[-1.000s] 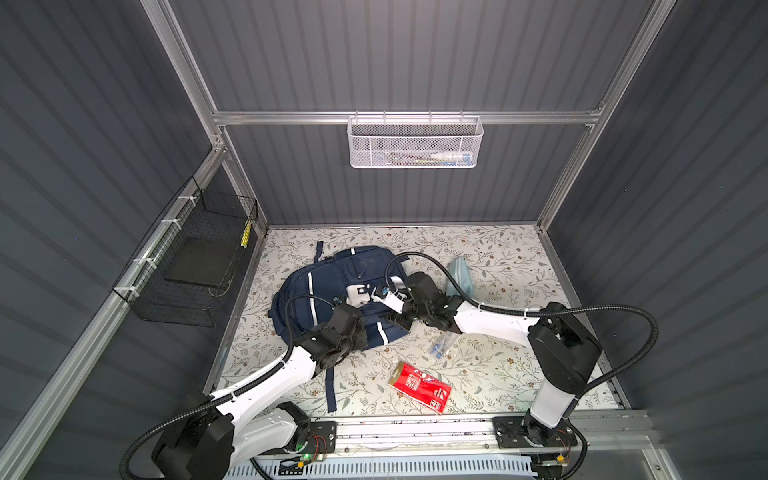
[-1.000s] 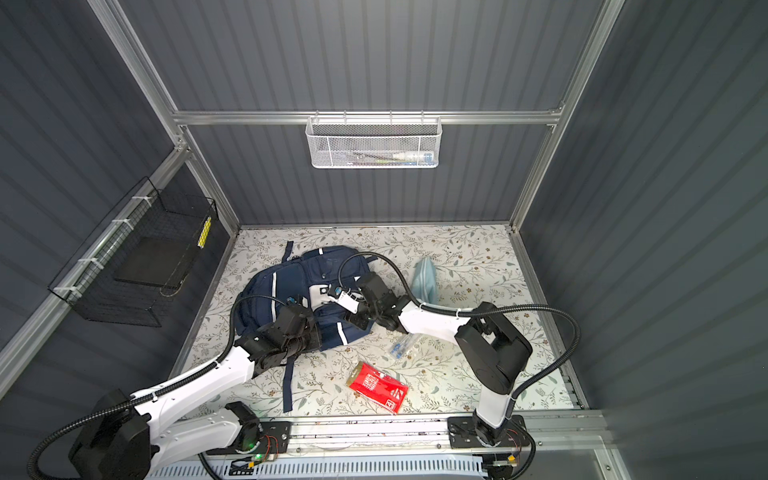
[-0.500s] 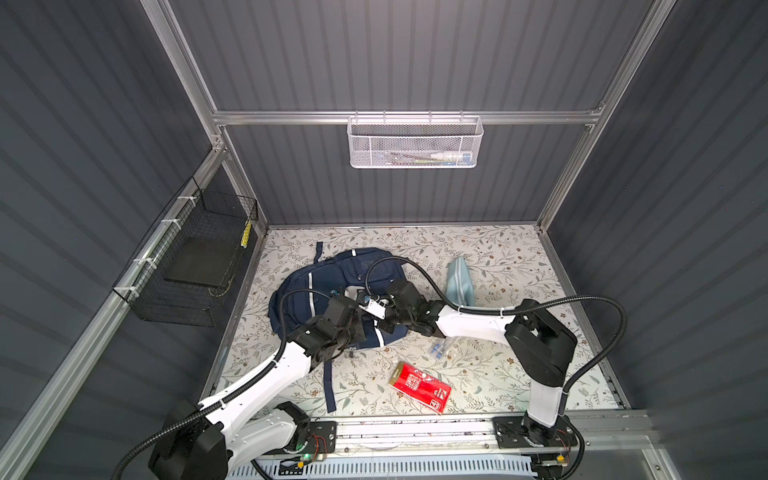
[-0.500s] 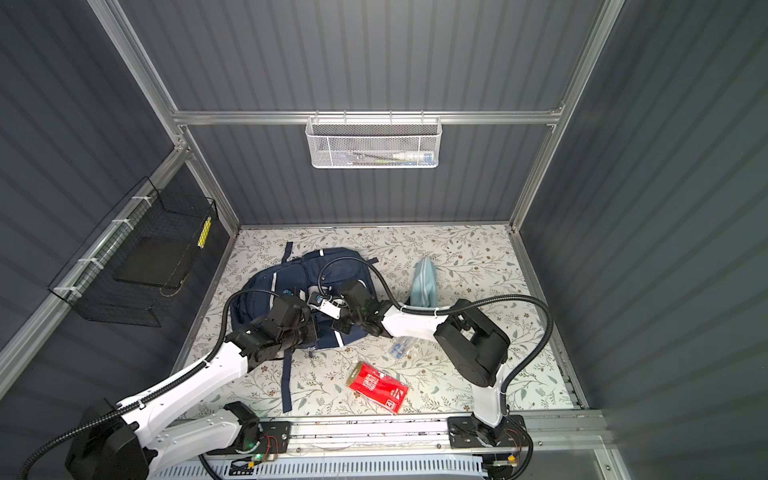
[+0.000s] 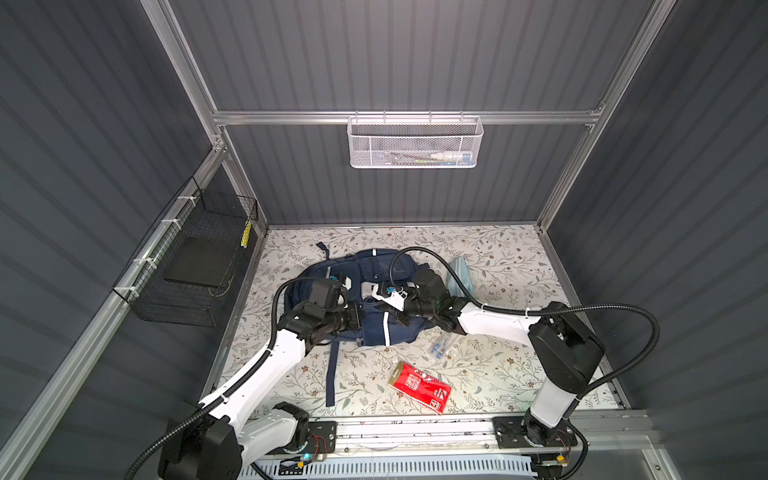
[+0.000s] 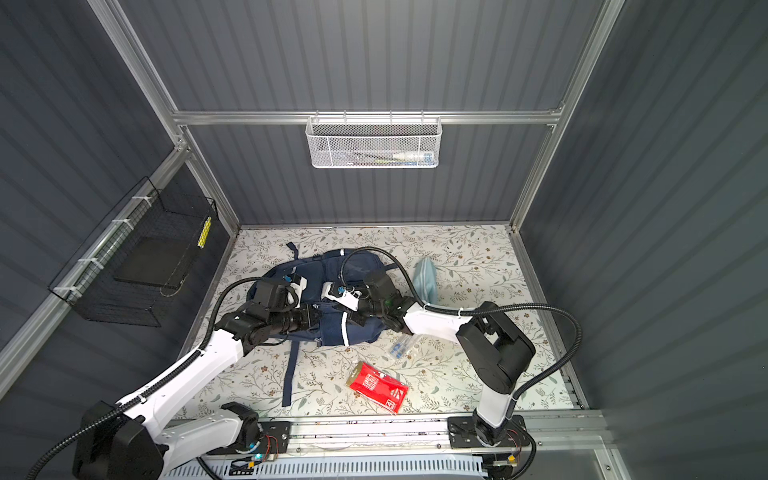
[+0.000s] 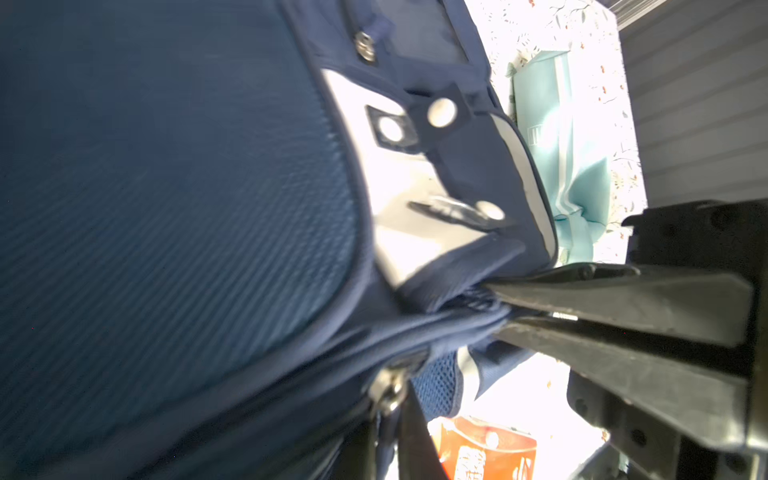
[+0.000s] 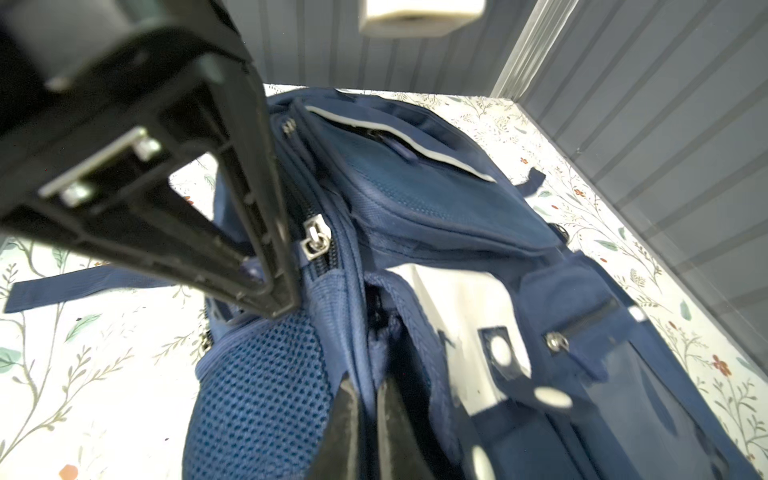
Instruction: Pack the student bag
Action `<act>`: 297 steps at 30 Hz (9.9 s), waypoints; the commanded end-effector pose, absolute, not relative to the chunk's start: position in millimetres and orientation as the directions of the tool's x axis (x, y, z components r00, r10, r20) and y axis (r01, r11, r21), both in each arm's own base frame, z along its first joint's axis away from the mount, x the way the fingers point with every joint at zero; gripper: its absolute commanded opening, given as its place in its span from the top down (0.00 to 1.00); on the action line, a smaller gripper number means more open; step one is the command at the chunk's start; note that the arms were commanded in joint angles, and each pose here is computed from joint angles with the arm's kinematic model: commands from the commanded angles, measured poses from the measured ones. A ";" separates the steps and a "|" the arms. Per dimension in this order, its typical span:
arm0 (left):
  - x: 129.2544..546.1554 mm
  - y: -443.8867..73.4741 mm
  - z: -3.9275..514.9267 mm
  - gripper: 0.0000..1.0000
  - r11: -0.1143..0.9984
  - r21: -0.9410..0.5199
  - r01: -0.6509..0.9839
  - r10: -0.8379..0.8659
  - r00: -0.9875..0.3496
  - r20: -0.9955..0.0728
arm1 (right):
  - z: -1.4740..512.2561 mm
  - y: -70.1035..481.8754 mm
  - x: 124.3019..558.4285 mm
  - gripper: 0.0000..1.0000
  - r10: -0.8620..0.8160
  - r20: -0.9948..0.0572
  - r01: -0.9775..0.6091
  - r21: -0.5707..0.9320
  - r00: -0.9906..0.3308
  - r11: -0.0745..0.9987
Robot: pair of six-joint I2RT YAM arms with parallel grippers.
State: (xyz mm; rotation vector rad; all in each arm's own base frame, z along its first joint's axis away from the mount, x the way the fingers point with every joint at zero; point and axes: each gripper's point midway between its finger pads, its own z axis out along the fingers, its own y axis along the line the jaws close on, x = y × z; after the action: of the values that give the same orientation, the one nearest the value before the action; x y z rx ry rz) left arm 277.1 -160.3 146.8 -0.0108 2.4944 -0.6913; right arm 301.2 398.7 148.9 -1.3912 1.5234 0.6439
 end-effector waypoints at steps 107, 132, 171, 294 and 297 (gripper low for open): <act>294.8 -149.0 109.0 1.00 0.995 -0.085 0.051 -0.021 -0.732 -0.680 | 121.0 401.8 280.7 1.00 -0.486 -0.843 -0.955 0.099 -0.231 0.281; 296.2 -92.0 133.0 1.00 0.999 -0.039 0.001 -0.024 -0.766 -0.643 | 124.9 372.2 327.3 1.00 -0.531 -0.807 -0.912 0.023 -0.259 0.409; 277.0 -54.1 140.1 1.00 0.930 -0.338 -0.146 -0.319 -0.777 -0.542 | 112.6 286.6 425.1 1.00 -0.591 -0.767 -0.772 -0.210 -0.251 0.601; 303.3 -10.7 121.4 0.97 0.901 -0.312 -0.303 -0.426 -0.754 -0.499 | 138.0 337.8 333.4 1.00 -0.508 -0.806 -0.862 -0.460 0.305 0.212; 297.3 -36.0 125.2 1.00 0.880 -0.421 -0.221 -0.419 -0.779 -0.467 | 137.9 323.4 349.3 1.00 -0.518 -0.812 -0.852 -0.451 0.268 0.267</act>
State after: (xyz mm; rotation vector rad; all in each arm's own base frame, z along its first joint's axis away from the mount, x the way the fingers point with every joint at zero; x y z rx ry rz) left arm 288.5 -103.8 141.1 -0.2280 2.5134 -0.7876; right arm 302.6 381.5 146.3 -1.5212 1.1868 0.4914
